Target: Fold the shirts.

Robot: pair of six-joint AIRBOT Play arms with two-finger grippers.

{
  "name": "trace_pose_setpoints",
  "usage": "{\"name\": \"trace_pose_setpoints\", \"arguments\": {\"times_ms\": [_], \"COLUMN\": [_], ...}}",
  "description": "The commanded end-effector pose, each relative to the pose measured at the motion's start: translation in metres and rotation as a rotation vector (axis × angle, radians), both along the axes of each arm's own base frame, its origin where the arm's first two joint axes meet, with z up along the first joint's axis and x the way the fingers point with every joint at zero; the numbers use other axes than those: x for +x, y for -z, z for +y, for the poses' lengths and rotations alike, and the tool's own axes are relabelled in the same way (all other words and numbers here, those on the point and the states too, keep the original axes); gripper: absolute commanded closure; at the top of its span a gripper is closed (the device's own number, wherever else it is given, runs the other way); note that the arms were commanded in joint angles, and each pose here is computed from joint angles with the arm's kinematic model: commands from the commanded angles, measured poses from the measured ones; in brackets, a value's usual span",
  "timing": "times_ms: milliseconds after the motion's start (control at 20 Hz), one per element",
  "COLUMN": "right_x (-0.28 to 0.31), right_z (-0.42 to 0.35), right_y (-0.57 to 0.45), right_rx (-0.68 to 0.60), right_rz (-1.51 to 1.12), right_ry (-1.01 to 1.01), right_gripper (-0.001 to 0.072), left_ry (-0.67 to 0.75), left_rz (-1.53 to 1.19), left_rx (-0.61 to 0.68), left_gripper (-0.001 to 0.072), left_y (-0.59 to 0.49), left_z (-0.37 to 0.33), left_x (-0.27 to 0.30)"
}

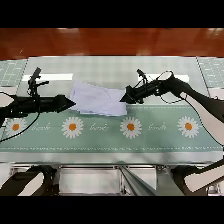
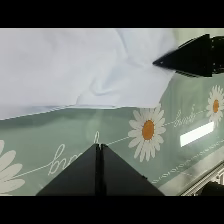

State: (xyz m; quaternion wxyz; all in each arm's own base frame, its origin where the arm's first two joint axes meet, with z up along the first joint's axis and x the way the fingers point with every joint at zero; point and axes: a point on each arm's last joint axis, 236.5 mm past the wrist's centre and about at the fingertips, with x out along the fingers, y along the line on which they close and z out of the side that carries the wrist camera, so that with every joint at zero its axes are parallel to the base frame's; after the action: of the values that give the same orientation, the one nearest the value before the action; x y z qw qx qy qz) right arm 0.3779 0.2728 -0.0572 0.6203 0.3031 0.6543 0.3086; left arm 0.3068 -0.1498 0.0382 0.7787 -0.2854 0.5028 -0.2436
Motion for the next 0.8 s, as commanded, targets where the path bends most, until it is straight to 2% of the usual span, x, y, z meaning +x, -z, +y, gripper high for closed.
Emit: {"name": "trace_pose_setpoints", "arguments": {"times_ms": [0,150,450,600,750], "right_x": [0.001,0.015,0.051,0.061,0.059], "right_z": [0.004,0.000,-0.050,-0.099,-0.165], "right_y": [-0.014,-0.047,-0.169,-0.229,-0.272], "right_rx": [-0.020,-0.033,-0.294,-0.422,-0.476], "right_rz": [-0.025,-0.125,-0.426,-0.549,-0.566], "right_ry": [-0.022,-0.001,-0.031,0.023,0.139], "right_gripper": [0.0691,0.0691,0.0691,0.0690,0.0691], "left_ry": [0.001,0.001,0.001,0.011,0.020], "left_rz": [0.001,0.001,0.001,0.008,0.015], "left_rx": [0.000,0.000,0.000,-0.002,-0.004], "left_gripper": [0.0687,0.0687,0.0687,0.0687,0.0687], "left_y": [0.000,0.000,0.000,0.001,0.001], "left_z": [0.000,0.000,0.000,-0.001,-0.002], "left_x": [0.000,0.000,0.000,-0.003,-0.006]}}
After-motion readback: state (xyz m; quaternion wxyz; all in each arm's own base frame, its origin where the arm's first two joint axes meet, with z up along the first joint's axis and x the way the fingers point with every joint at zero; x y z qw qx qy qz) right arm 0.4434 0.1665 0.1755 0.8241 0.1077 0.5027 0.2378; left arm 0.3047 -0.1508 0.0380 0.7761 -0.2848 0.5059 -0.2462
